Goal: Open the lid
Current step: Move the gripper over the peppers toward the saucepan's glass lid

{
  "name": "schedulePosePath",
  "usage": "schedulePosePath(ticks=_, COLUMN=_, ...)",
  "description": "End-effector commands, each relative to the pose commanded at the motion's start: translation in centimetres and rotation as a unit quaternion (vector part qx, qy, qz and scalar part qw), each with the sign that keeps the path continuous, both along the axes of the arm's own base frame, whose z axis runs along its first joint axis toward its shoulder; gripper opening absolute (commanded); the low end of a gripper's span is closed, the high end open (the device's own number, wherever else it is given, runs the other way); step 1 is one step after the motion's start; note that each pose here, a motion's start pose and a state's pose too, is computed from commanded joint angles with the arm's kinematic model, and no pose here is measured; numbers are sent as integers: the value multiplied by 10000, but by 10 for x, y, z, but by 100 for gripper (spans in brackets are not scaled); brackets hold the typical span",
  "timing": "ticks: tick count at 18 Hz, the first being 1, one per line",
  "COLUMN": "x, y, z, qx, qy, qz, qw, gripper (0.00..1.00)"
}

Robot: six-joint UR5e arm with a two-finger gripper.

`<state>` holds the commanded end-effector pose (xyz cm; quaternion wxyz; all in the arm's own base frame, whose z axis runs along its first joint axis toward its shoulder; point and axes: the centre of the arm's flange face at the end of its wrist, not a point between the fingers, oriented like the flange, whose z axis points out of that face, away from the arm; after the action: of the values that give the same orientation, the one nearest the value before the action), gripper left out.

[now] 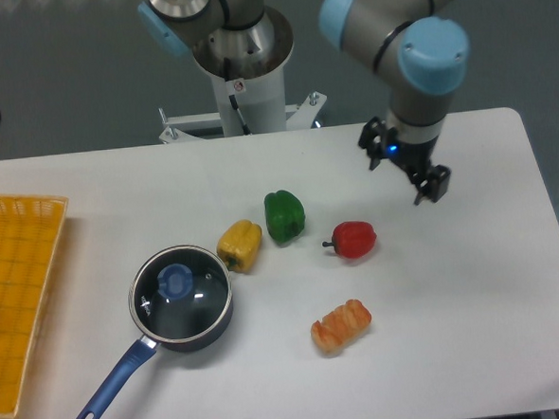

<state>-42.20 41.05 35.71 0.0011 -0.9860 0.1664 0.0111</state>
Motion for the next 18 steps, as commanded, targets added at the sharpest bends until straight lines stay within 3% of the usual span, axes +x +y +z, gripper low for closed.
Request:
schedulePosePath(ticks=7, x=71, y=66, z=-13, qx=-15, qy=-36, qz=154, qw=9999, gripper=100)
schedulePosePath(ticks=18, x=145, y=116, z=-24, qx=204, qy=140, qz=61, qw=9997, gripper=100)
